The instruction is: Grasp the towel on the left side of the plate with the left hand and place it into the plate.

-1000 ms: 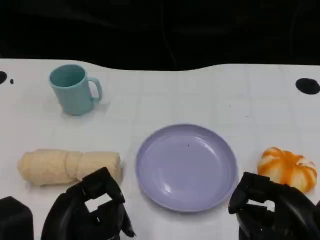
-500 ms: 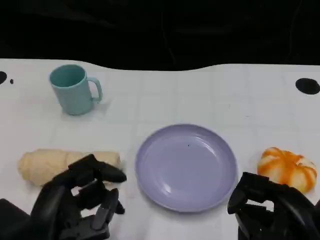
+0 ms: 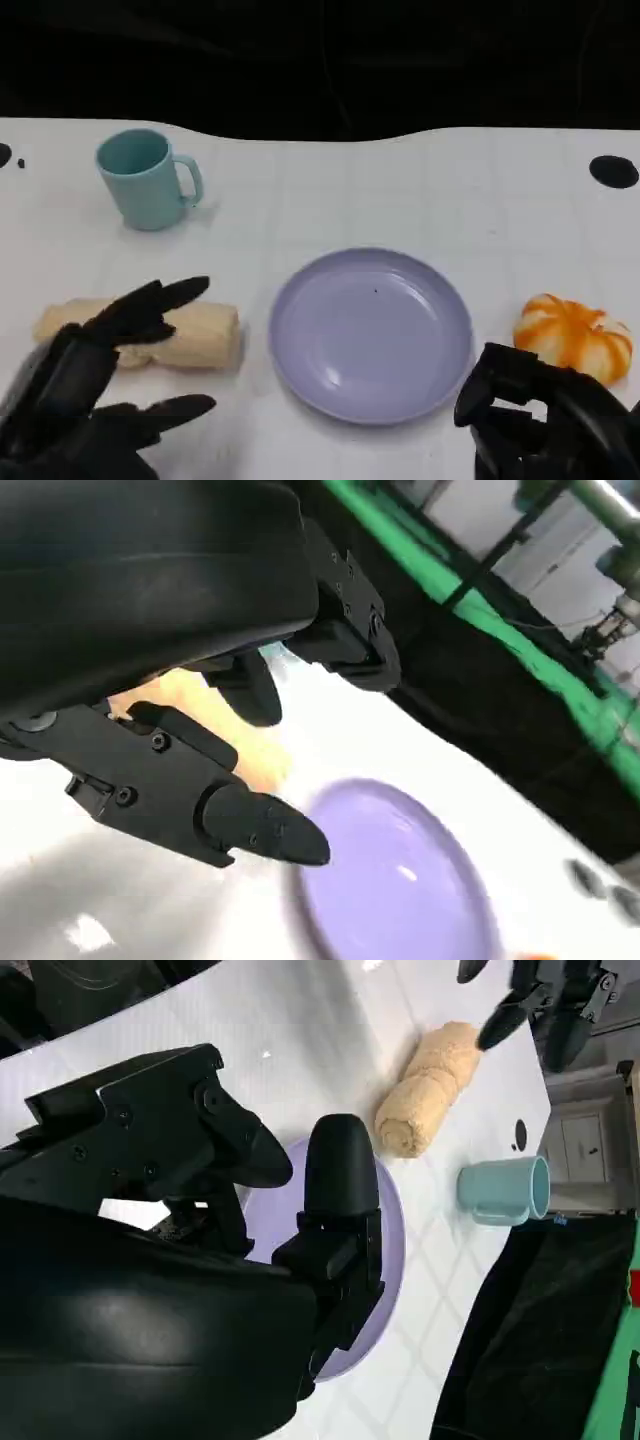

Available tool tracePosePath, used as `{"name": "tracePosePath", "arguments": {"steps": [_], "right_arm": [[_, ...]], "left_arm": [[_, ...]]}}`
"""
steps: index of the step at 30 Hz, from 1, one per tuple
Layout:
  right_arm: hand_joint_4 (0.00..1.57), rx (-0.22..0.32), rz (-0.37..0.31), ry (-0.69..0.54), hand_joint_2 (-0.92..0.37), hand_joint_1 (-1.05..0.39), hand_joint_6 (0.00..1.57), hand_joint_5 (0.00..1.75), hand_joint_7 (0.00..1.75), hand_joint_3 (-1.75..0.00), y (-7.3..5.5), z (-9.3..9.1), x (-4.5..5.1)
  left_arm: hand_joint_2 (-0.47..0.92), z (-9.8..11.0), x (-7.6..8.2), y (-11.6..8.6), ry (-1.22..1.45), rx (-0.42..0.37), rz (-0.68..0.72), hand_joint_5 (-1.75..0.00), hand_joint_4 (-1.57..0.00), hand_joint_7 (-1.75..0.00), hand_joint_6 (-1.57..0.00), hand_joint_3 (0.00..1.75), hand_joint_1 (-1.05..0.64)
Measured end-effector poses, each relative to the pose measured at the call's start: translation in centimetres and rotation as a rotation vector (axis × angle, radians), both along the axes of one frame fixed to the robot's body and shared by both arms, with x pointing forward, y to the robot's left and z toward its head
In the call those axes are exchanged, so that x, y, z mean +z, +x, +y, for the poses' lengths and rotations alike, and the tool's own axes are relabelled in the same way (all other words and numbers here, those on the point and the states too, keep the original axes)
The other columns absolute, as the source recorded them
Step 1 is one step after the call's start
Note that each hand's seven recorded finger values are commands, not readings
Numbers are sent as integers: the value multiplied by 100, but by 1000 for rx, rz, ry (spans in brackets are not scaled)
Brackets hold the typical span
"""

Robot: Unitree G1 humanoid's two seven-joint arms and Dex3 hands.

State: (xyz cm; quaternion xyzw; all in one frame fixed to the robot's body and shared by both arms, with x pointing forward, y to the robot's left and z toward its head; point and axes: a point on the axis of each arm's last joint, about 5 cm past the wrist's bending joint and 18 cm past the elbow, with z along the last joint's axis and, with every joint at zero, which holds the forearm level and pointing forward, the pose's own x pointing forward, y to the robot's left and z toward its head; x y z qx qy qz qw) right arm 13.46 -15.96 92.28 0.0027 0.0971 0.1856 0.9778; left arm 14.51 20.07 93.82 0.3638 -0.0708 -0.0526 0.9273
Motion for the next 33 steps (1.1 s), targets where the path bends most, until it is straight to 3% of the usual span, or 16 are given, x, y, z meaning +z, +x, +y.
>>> {"name": "tracePosePath", "arguments": {"steps": [9, 19, 33], "right_arm": [[73, 0, -2, -2, -65, -7, 57, 175, 162, -110, 8, -3, 1], [73, 1, -2, 0, -65, -8, 57, 175, 161, -109, 7, 3, -5], [73, 11, -4, 1, -66, -6, 57, 175, 162, -108, -30, 29, 2]], "left_arm": [[87, -26, 150, 160, 522, 2, -51, -37, -35, -1, -42, 0, -55], [85, -111, 6, 586, 724, 7, 80, -15, -44, 0, -38, 0, -52], [89, -245, -311, 1045, 828, -71, 277, -6, -46, 0, -35, 0, -51]]}}
